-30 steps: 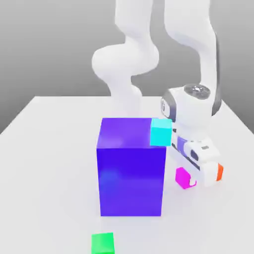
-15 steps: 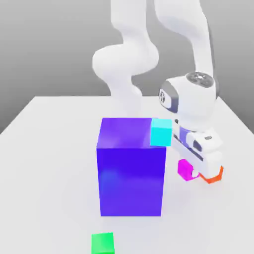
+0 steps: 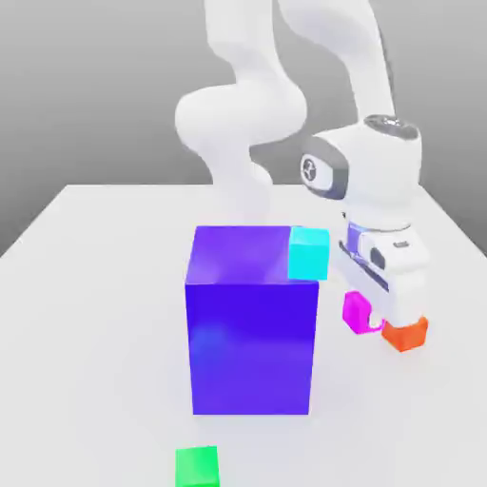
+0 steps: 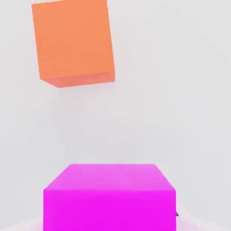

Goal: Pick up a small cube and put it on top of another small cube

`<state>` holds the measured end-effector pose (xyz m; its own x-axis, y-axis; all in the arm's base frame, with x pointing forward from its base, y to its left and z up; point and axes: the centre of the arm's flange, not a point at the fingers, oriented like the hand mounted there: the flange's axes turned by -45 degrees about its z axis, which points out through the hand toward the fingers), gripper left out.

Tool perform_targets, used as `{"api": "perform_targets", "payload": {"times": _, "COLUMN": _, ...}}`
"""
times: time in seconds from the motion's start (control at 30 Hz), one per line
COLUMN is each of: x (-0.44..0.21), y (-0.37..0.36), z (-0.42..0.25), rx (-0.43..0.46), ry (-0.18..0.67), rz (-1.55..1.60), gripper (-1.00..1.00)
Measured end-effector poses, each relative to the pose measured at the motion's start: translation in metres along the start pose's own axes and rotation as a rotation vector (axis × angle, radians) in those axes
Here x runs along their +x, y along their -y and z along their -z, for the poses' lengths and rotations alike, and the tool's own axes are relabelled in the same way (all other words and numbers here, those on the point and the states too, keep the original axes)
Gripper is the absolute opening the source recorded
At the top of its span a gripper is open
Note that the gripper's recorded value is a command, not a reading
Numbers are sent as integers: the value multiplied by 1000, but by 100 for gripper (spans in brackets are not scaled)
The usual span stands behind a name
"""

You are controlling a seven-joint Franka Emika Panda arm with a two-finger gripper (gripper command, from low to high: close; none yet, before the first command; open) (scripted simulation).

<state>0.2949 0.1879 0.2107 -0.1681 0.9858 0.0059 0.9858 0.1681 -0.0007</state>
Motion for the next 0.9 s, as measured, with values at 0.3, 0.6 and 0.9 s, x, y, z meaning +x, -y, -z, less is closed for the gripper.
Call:
{"api": "perform_targets", "payload": {"times": 0.3, "x": -89, "y": -112, "z": 28, "rx": 25, "ry": -48, "rz": -696, "gripper": -100}}
{"api": "perform_targets", "payload": {"times": 0.6, "x": -265, "y": -163, "z": 25, "rx": 0, "ry": -2, "rz": -1330, "gripper": -100}}
{"api": "perform_targets", "payload": {"times": 0.9, "x": -272, "y": -163, "z": -24, "rx": -3, "ry": 4, "rz": -1346, "gripper": 100}}
